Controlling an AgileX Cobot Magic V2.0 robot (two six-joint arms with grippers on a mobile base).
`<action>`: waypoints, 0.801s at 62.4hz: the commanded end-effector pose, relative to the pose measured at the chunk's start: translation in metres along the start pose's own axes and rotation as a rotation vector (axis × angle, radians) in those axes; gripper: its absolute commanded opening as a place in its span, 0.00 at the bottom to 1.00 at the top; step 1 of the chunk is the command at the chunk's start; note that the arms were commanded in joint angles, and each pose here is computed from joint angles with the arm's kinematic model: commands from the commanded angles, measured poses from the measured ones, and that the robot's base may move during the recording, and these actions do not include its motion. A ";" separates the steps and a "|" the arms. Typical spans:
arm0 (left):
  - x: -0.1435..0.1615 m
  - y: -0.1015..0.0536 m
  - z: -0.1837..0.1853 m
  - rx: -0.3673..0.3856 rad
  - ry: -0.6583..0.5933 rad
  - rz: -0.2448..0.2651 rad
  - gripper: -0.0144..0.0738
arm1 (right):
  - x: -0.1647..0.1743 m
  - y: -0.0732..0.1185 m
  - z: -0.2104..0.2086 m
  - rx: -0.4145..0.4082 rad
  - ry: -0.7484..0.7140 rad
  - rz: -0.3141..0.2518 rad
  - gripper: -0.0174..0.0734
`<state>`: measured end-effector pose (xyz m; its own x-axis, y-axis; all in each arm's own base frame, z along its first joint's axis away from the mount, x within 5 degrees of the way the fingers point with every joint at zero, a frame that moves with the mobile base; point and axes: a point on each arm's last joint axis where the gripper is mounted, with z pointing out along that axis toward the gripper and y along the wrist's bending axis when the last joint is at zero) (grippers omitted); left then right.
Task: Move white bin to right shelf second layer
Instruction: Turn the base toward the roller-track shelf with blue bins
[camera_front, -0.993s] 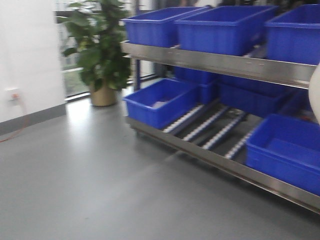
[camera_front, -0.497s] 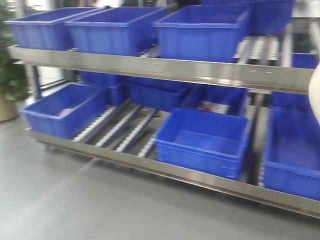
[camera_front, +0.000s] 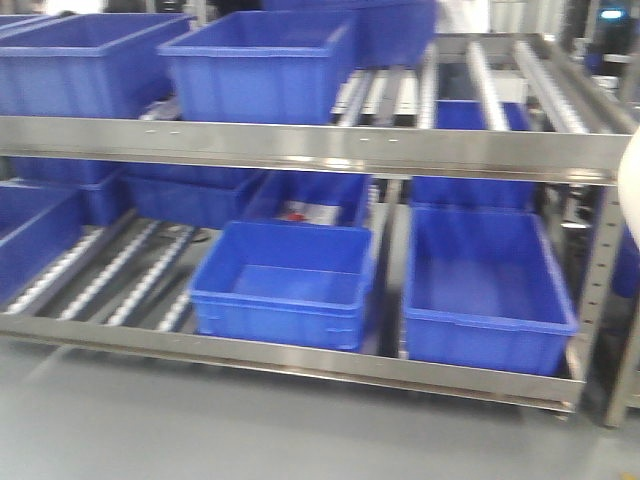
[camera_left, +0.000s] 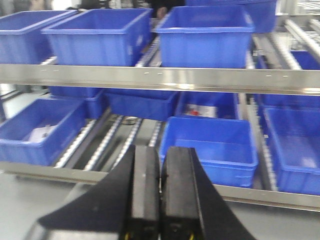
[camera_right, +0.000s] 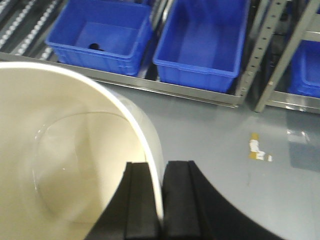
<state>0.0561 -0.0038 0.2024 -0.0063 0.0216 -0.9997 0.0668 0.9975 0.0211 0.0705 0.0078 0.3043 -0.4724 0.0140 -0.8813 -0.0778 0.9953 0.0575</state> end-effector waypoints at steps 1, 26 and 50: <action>0.001 0.000 0.000 0.002 -0.071 -0.013 0.26 | -0.017 0.001 -0.006 -0.002 -0.122 0.000 0.25; 0.001 0.000 0.000 0.002 -0.071 -0.013 0.26 | -0.017 0.001 -0.006 -0.002 -0.122 0.000 0.25; 0.001 0.000 0.000 0.002 -0.071 -0.013 0.26 | -0.017 0.001 -0.006 -0.002 -0.121 0.000 0.25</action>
<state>0.0561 -0.0038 0.2024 -0.0063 0.0216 -0.9997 0.0668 0.9975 0.0211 0.0705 0.0078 0.3043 -0.4724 0.0140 -0.8813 -0.0778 0.9953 0.0575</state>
